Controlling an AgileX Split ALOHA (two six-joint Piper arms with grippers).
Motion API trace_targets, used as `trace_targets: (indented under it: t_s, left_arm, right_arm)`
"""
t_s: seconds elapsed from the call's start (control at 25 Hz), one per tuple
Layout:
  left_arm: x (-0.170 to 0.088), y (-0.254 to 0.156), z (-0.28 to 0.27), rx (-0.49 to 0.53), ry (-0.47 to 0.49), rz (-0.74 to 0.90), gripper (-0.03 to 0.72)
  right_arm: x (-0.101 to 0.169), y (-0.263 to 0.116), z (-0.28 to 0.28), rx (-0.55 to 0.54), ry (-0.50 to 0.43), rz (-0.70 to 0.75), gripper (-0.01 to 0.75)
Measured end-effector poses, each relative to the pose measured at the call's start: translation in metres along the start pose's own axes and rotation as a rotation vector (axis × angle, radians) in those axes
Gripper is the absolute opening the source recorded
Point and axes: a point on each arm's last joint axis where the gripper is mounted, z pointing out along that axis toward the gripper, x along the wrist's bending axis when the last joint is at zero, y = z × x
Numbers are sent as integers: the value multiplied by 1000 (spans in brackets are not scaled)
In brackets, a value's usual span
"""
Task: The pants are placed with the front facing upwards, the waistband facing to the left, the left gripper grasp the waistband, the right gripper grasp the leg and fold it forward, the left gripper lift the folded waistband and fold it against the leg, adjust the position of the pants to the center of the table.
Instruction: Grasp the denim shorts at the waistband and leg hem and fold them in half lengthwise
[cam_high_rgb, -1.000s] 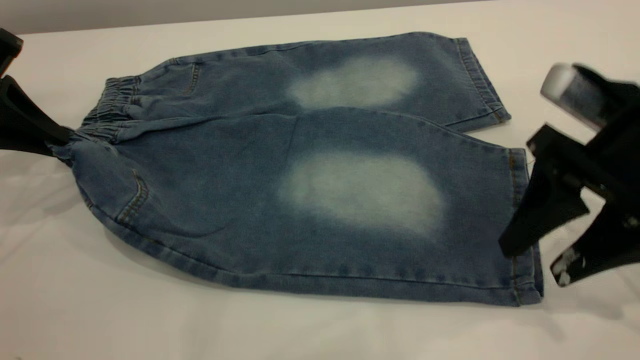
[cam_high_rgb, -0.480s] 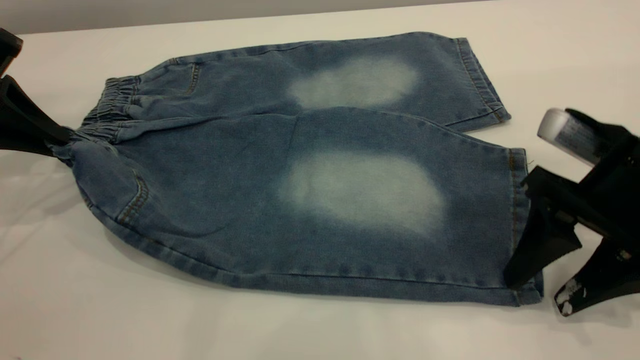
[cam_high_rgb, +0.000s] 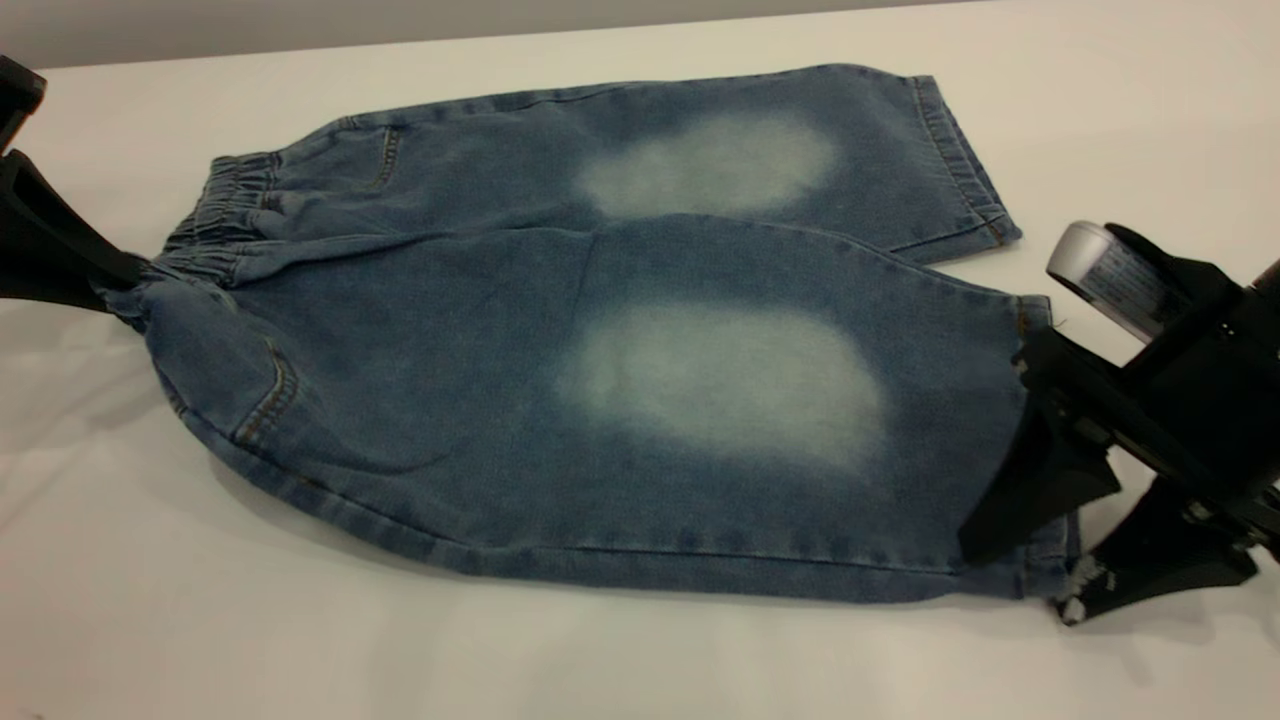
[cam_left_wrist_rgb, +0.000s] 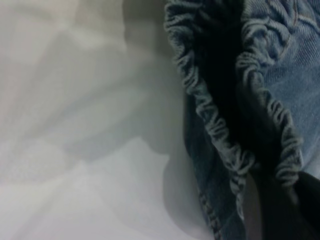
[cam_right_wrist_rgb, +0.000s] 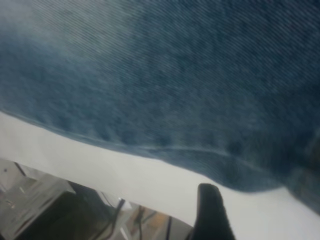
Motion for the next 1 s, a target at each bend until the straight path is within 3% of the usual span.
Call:
trace_targets:
  t_s: [0.32,0.44,0.64,0.88,1.0]
  left_arm:
    - [0,0,0,2,-2,0,99]
    - [0,0,0,4,-3,0,99]
    - [-1,-2,0,23,-13,3,99]
    - [-3,-5,-2,52,-26,1,99]
    - [-8,-7,-5,63,-41,2,99]
  right_arm:
    - [1,5,1,-50,27,-5,368]
    - [1,7,1,-73,22,-10,273]
    - [1,7,1,-75,20,-37,51]
    - [2,-1,-3,-15,38,-46,33]
    - [5,2,-18,-54,52,-59,33]
